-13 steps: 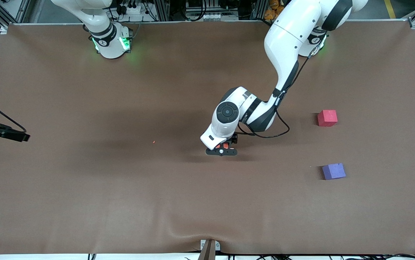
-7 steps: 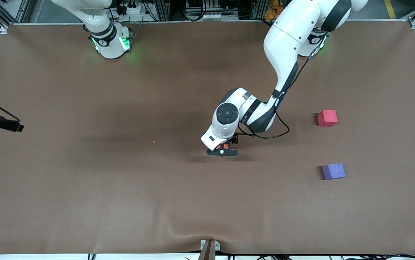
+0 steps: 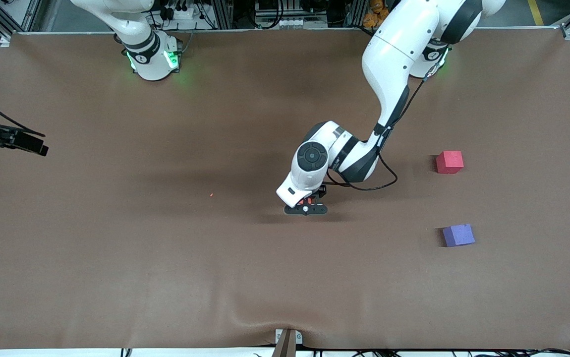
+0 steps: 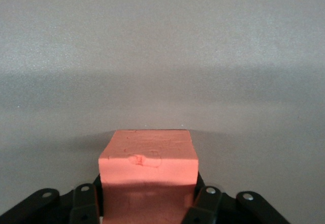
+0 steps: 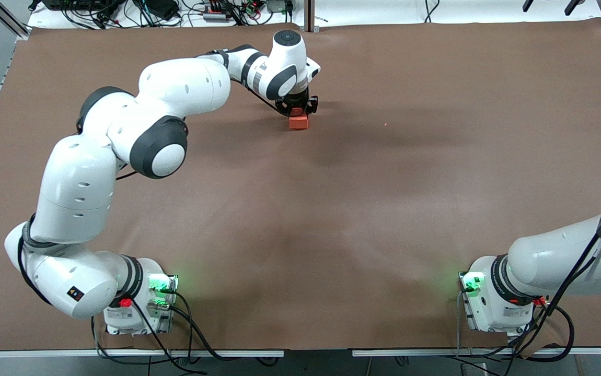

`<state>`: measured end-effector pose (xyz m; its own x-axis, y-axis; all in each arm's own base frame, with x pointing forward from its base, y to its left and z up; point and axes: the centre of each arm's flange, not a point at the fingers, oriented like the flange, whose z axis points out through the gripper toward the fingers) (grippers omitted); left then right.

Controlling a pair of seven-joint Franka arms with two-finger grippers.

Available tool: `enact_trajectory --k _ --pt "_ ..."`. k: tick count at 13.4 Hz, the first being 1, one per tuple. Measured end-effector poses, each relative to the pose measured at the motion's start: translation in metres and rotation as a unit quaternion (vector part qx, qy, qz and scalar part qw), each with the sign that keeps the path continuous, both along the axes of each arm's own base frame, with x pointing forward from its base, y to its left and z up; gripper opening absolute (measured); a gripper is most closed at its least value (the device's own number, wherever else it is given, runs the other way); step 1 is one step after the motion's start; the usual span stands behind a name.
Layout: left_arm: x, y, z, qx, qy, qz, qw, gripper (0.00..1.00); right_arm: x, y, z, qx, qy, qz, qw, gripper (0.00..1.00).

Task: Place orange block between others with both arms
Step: 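Carry the orange cube with the left gripper toward the pink cube, then lower the orange cube between the pink and purple cubes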

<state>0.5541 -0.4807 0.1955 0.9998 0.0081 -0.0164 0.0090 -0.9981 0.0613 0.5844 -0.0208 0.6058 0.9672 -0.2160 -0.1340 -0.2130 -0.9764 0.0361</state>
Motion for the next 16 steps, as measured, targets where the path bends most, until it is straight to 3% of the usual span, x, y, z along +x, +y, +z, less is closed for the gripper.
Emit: enact_trajectory --k 4,9,16 --pt "0.025 0.026 0.015 0.004 -0.001 0.037 0.999 0.56 -0.003 0.002 -0.009 0.0 0.01 0.002 1.0 1.0" --pt "0.077 0.151 0.094 0.025 0.021 0.117 0.993 0.56 -0.006 -0.003 -0.007 0.0 0.011 -0.003 1.0 1.0" --pt "0.068 0.321 0.102 0.035 0.061 0.037 0.997 0.56 -0.009 0.0 -0.009 -0.003 0.024 -0.002 1.0 1.0"
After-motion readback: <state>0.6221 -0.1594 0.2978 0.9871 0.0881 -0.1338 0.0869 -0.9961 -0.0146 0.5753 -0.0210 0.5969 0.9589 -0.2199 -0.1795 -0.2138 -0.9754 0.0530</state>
